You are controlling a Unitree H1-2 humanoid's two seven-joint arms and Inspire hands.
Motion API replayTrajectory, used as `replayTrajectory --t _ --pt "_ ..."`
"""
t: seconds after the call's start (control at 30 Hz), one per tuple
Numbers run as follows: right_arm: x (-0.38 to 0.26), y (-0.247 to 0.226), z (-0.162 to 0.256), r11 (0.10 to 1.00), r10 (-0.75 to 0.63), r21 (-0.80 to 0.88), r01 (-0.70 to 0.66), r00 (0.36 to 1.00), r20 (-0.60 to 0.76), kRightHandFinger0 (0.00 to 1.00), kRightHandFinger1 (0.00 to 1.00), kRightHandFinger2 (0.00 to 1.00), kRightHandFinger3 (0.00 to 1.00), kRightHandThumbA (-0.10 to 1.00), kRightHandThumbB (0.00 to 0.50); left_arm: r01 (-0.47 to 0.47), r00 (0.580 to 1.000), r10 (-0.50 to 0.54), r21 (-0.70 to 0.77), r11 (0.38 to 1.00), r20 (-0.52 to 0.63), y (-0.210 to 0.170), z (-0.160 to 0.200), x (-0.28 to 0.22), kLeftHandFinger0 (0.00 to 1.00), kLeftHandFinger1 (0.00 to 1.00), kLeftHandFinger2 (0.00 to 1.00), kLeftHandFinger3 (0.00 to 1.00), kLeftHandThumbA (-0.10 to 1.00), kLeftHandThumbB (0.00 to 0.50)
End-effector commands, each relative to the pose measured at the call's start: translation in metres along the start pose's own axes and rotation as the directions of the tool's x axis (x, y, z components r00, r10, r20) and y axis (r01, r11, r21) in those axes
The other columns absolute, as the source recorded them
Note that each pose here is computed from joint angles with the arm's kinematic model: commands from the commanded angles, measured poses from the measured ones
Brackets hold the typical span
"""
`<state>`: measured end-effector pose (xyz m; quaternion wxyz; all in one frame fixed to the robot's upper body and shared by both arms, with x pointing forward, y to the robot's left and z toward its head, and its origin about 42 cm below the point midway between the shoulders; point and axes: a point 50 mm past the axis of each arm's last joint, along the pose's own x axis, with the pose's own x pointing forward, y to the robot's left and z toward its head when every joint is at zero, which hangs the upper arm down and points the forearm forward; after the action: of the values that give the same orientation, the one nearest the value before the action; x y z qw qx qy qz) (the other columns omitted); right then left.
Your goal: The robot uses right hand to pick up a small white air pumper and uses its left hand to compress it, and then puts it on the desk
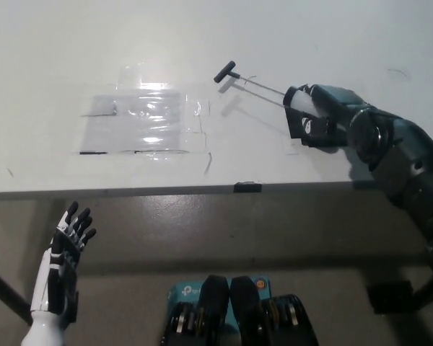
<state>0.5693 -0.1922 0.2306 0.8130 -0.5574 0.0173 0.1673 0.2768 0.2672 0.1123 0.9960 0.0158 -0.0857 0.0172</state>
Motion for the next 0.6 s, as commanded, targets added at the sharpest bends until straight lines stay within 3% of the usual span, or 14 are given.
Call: replayTrajectory --t 0.0,0.2,0.3,0.4,0.43,0.47,0.57 --pt "-0.001 -0.035 0.017 0.983 -0.180 0.059 0.173 0.973 0.143 0.04 0.53 0.85 0.89 -0.10 0.155 -0.002 0.999 0.002 0.002 1.000 0.044 0.002 0.012 0.001 1.00 1.00 1.00 1.00 1.00 0.145" --pt "-0.014 -0.028 0.027 0.980 -0.197 0.055 0.189 0.949 0.246 0.03 0.51 0.83 0.92 -0.10 0.133 -0.015 0.999 0.015 -0.008 1.000 0.043 0.002 0.014 -0.008 1.00 1.00 1.00 1.00 1.00 0.141" --pt "-0.029 -0.027 0.040 0.978 -0.208 0.064 0.198 0.926 0.315 0.00 0.42 0.77 0.87 -0.10 0.117 -0.021 0.997 0.022 -0.023 1.000 0.080 0.001 0.025 -0.005 1.00 1.00 1.00 1.00 1.00 0.138" --pt "-0.040 -0.026 0.051 0.977 -0.211 0.055 0.206 0.897 0.388 0.00 0.40 0.78 0.87 -0.10 0.117 -0.022 0.993 0.023 -0.017 1.000 0.113 0.002 0.035 0.002 1.00 1.00 1.00 1.00 1.00 0.140" --pt "-0.050 -0.024 0.062 0.979 -0.198 0.038 0.201 0.888 0.416 0.00 0.46 0.82 0.94 -0.10 0.111 -0.017 0.991 0.021 -0.024 1.000 0.136 0.001 0.045 0.008 1.00 1.00 1.00 1.00 1.00 0.165" --pt "-0.061 -0.023 0.073 0.983 -0.172 0.028 0.179 0.876 0.451 0.01 0.49 0.84 0.98 -0.10 0.110 -0.023 0.983 0.026 -0.017 1.000 0.179 0.000 0.054 0.017 1.00 1.00 1.00 1.00 1.00 0.159" --pt "-0.079 -0.016 0.083 0.982 -0.161 -0.003 0.189 0.849 0.503 0.05 0.54 0.87 1.00 -0.10 0.122 -0.034 0.979 0.036 -0.014 0.999 0.199 -0.004 0.059 0.022 1.00 1.00 1.00 1.00 1.00 0.163"
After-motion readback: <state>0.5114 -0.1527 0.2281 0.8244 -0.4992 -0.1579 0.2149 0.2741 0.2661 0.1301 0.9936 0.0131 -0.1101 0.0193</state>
